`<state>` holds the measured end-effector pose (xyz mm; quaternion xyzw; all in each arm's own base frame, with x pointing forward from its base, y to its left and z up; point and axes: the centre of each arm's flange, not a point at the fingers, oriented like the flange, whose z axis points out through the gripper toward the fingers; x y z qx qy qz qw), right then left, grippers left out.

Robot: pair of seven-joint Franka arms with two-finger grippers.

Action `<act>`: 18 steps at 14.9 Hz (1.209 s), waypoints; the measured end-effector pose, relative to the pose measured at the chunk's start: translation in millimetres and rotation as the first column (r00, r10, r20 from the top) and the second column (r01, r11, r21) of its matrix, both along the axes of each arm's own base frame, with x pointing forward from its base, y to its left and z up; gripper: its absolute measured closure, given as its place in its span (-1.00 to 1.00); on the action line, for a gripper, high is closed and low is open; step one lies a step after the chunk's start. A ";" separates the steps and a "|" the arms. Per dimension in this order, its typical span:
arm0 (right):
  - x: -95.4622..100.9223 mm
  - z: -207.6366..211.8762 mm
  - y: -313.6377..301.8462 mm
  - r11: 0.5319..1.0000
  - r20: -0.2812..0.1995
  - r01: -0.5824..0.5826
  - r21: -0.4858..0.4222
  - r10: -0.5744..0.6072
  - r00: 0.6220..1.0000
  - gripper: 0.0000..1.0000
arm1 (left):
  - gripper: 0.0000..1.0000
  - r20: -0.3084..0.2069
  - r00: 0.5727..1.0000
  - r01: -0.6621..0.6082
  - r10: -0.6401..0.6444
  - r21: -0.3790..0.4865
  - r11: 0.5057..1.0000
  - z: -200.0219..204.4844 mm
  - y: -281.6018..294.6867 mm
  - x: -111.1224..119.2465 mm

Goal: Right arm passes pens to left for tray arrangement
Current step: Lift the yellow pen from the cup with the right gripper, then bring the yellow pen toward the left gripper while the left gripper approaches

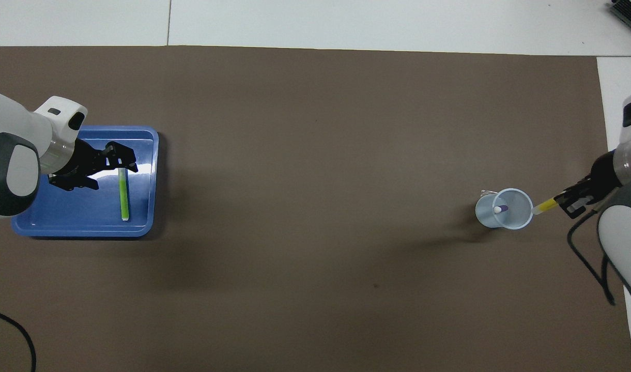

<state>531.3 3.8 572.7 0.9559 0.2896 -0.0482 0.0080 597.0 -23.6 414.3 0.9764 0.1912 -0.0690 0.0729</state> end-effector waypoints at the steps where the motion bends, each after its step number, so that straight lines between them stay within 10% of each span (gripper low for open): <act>1: -0.1 4.5 9.8 0.998 0.004 0.045 0.044 -0.045 0.999 0.61 | -1.00 -0.015 0.999 -0.049 0.049 -0.039 0.998 16.2 -10.5 1.6; 7: -2.6 8.6 92.0 0.866 -0.116 0.407 0.292 -0.390 0.913 0.61 | -1.00 -0.143 0.901 -0.429 0.409 -0.158 0.889 78.5 -74.2 -3.5; 14: -8.8 -14.0 162.9 0.584 -0.248 0.691 0.426 -0.659 0.710 0.61 | -1.00 -0.294 0.586 -0.807 0.755 -0.122 0.578 123.5 -126.8 -17.5; 18: -25.7 -22.4 220.5 0.432 -0.270 0.767 0.474 -0.758 0.594 0.61 | -1.00 -0.306 0.575 -0.815 0.759 -0.139 0.562 146.1 -150.3 -32.0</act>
